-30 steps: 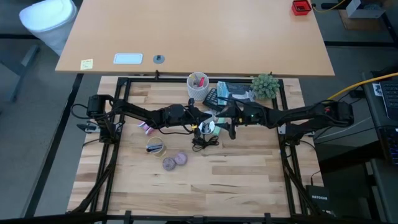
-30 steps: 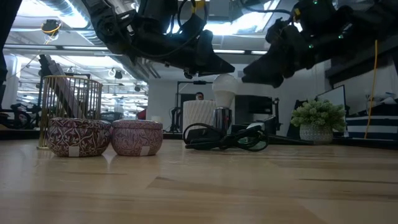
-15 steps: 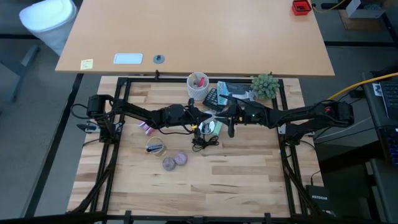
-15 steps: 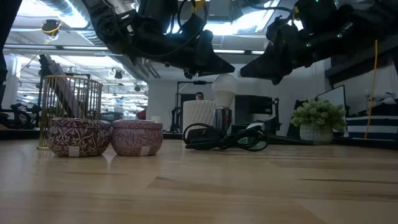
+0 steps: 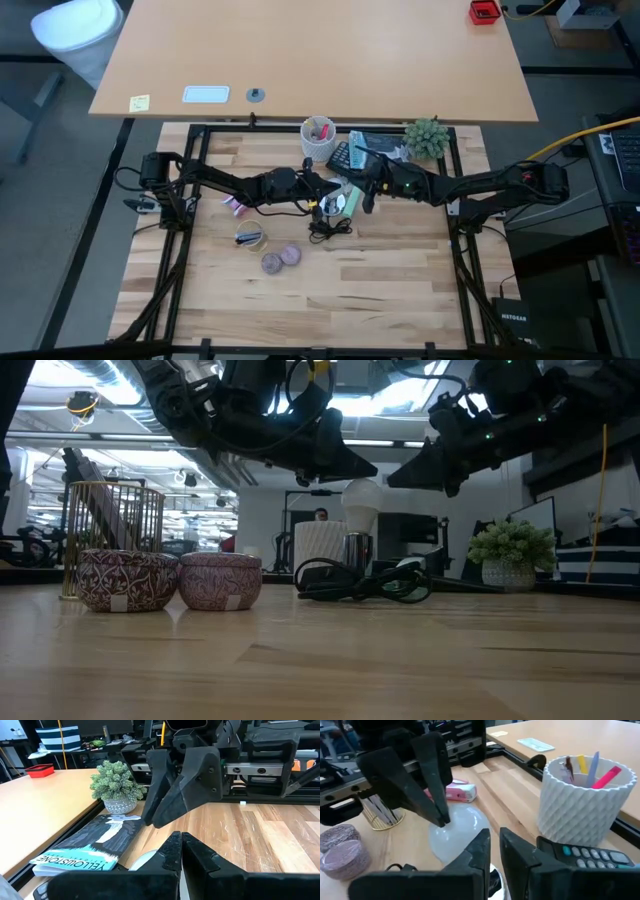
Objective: Screw lightbulb
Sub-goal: Insert the white lightbulb into the silver lamp
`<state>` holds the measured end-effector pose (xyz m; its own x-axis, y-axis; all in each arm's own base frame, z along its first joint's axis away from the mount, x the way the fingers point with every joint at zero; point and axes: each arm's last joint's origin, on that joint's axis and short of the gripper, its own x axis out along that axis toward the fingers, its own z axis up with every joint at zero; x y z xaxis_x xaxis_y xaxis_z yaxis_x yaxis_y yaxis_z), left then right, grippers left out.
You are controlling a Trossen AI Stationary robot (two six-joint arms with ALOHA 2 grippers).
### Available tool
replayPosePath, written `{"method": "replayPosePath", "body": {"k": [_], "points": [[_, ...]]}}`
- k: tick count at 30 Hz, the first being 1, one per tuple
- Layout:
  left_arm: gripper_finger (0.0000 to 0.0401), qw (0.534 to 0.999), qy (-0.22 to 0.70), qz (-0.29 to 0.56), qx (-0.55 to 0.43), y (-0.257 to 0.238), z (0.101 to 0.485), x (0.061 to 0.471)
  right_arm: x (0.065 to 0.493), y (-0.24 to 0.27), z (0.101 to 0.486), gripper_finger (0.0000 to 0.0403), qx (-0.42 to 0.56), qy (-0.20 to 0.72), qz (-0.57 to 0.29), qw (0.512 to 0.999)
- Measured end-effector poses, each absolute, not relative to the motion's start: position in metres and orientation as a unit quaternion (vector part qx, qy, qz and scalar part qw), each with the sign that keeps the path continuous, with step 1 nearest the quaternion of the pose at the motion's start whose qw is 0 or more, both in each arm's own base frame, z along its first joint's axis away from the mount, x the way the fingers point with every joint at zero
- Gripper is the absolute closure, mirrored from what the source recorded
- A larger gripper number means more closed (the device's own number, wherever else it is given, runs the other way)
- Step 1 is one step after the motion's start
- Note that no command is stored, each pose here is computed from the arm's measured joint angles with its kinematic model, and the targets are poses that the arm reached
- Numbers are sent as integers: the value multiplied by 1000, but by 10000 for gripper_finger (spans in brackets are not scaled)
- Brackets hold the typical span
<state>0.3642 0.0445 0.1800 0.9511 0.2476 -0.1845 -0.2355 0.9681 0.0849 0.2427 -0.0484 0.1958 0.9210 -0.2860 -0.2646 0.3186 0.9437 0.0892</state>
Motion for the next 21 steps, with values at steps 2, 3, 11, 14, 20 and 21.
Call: {"method": "replayPosePath", "body": {"k": [2, 3, 11, 14, 20, 21], "points": [[397, 987, 97, 122, 31, 44, 180, 364, 243, -48, 196, 359, 63, 125, -154, 978], [397, 987, 97, 122, 31, 44, 180, 364, 243, -48, 196, 359, 58, 126, -154, 978], [397, 987, 97, 122, 31, 44, 180, 364, 243, -48, 196, 395, 28, 131, -150, 980], [397, 987, 97, 122, 31, 44, 180, 364, 243, -48, 196, 389, 28, 131, -150, 980], [397, 987, 97, 122, 31, 44, 180, 364, 243, -48, 196, 395, 27, 131, -149, 980], [397, 987, 97, 122, 31, 44, 180, 364, 243, -48, 196, 394, 27, 131, -149, 980]]}}
